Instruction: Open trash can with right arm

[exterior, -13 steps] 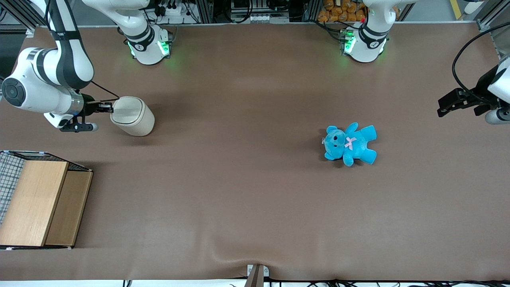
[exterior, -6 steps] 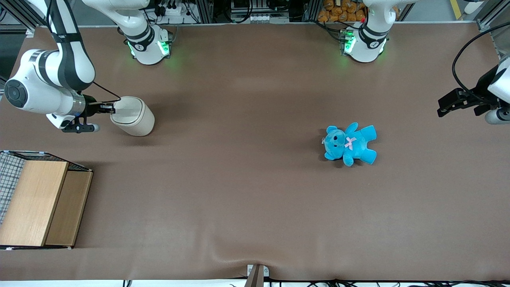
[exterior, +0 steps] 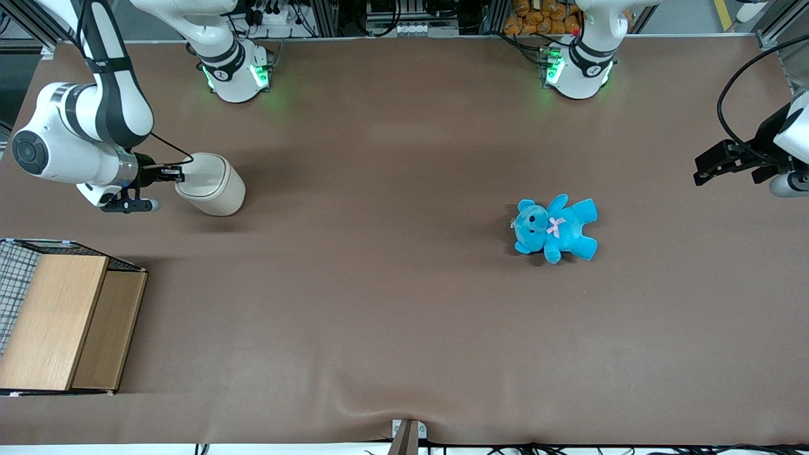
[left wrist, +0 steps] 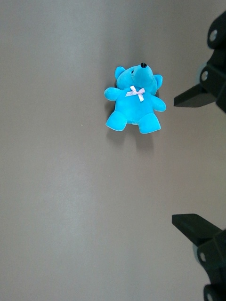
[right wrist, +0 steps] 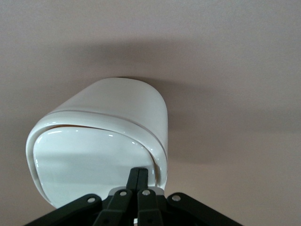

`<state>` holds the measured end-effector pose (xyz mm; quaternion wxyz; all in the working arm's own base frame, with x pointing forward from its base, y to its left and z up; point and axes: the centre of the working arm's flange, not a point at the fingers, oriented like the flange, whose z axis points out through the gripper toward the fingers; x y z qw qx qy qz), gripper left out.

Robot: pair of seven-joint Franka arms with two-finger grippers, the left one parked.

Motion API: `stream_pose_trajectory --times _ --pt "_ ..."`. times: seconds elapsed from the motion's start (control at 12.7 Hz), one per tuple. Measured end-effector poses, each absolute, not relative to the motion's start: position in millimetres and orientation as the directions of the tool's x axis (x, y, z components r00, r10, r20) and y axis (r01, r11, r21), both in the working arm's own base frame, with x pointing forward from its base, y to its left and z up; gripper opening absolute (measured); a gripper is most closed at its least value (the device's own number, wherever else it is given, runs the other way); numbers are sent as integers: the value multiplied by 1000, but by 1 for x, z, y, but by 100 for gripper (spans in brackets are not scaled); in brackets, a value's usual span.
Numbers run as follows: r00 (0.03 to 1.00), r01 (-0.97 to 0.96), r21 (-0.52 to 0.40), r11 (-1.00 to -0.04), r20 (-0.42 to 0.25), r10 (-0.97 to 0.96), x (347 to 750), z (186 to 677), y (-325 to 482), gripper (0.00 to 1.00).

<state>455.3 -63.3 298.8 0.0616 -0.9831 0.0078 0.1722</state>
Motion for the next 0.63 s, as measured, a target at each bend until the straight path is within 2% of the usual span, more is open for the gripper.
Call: stream_pose_trajectory --times 0.63 --pt "943 -36 -117 -993 -332 5 456 297 -64 1"
